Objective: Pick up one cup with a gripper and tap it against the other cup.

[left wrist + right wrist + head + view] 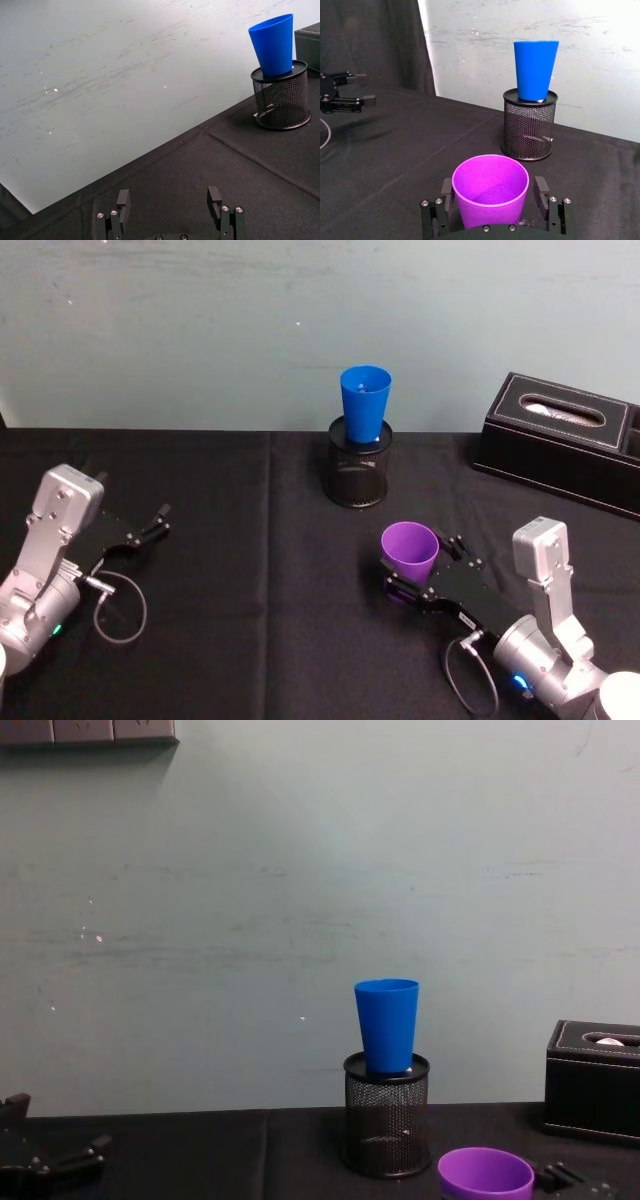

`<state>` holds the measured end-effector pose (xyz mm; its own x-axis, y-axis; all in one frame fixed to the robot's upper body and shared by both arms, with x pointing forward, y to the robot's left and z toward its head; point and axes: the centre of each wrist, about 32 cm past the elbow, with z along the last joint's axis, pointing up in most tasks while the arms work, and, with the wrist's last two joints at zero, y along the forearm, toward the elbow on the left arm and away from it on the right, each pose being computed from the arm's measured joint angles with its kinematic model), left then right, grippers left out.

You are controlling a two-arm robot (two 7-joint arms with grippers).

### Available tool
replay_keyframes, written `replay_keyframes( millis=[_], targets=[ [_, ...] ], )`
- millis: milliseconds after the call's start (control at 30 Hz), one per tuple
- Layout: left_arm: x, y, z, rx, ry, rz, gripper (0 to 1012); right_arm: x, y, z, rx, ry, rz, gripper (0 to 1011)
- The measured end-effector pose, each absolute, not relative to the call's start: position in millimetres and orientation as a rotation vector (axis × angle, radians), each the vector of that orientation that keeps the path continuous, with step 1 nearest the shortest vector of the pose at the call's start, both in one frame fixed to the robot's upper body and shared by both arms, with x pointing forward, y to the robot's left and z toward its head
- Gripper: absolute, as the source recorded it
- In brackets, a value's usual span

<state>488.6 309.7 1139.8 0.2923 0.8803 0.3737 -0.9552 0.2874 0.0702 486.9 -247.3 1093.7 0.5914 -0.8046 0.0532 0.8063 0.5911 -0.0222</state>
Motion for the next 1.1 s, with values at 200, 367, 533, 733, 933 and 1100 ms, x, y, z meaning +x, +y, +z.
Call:
replay_keyframes(
  millis=[200,367,533,733,933,1100],
  targets=[
    [488.6,309.7,1139.8,0.304,-0.285,1.248,1011,492.5,-248.4,1093.4,-0.044,-0.04,-0.934,1000],
    [488.6,309.7,1139.8,0.304,-0.285,1.248,1012,496.5,-249.1,1093.7,-0.043,-0.041,-0.928,1000],
    [488.6,309.7,1139.8,0.304,-0.285,1.248,1011,499.9,-249.6,1094.0,-0.042,-0.041,-0.92,1000],
    [488.6,309.7,1139.8,0.304,-0.285,1.248,1011,500.2,-249.6,1094.1,-0.042,-0.041,-0.918,1000],
    [488.6,309.7,1139.8,0.304,-0.285,1.248,1011,499.6,-249.5,1093.9,-0.042,-0.041,-0.918,1000],
    [488.6,309.7,1139.8,0.304,-0.285,1.248,1011,499.4,-249.4,1094.0,-0.042,-0.041,-0.918,993]
  ],
)
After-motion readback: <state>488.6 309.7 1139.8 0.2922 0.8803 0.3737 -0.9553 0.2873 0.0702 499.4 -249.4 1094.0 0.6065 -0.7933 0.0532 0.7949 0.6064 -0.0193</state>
